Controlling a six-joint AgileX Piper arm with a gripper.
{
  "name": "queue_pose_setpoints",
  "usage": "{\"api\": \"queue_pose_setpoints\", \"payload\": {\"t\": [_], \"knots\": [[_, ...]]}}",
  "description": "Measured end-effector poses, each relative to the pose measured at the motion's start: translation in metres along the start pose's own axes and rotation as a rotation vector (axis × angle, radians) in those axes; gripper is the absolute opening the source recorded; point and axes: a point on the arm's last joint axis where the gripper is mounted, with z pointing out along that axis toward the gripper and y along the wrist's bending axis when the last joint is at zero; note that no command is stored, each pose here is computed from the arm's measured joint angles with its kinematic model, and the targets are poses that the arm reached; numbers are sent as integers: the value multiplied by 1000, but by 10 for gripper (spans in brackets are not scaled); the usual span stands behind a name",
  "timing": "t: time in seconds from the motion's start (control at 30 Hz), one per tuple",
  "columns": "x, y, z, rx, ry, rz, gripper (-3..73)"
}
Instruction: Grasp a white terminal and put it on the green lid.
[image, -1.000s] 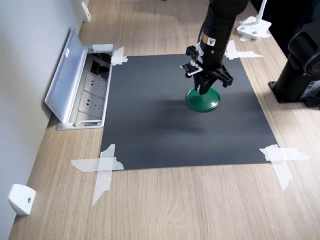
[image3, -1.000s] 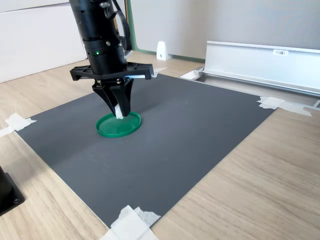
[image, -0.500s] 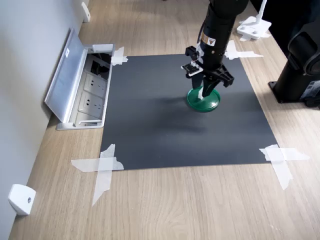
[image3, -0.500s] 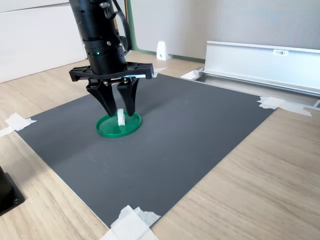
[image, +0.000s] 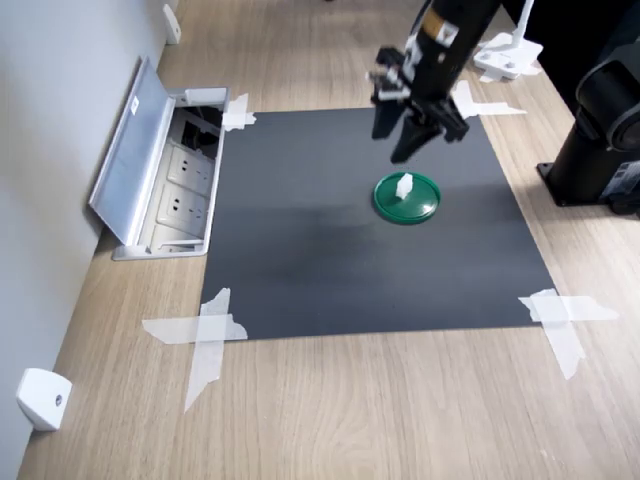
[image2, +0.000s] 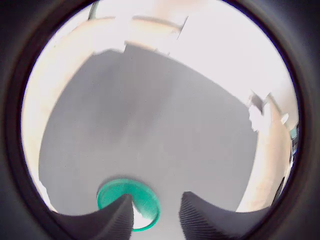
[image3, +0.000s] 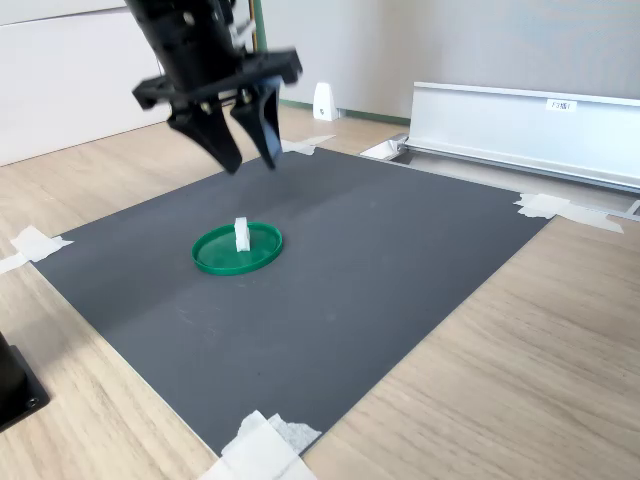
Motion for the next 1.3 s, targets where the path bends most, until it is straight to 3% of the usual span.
{"api": "queue_pose_setpoints", "payload": {"t": [0.13,0.27,0.5,0.8,1.13,1.3], "knots": [[-3,-2,-19,43,-120,45,131],[4,1,-34,74,-248,148,12],[52,21,-64,123,-514,256,-5],[121,49,-60,157,-660,263,-5],[150,61,-59,199,-819,262,-5],[153,62,-56,196,-805,262,-5]]}}
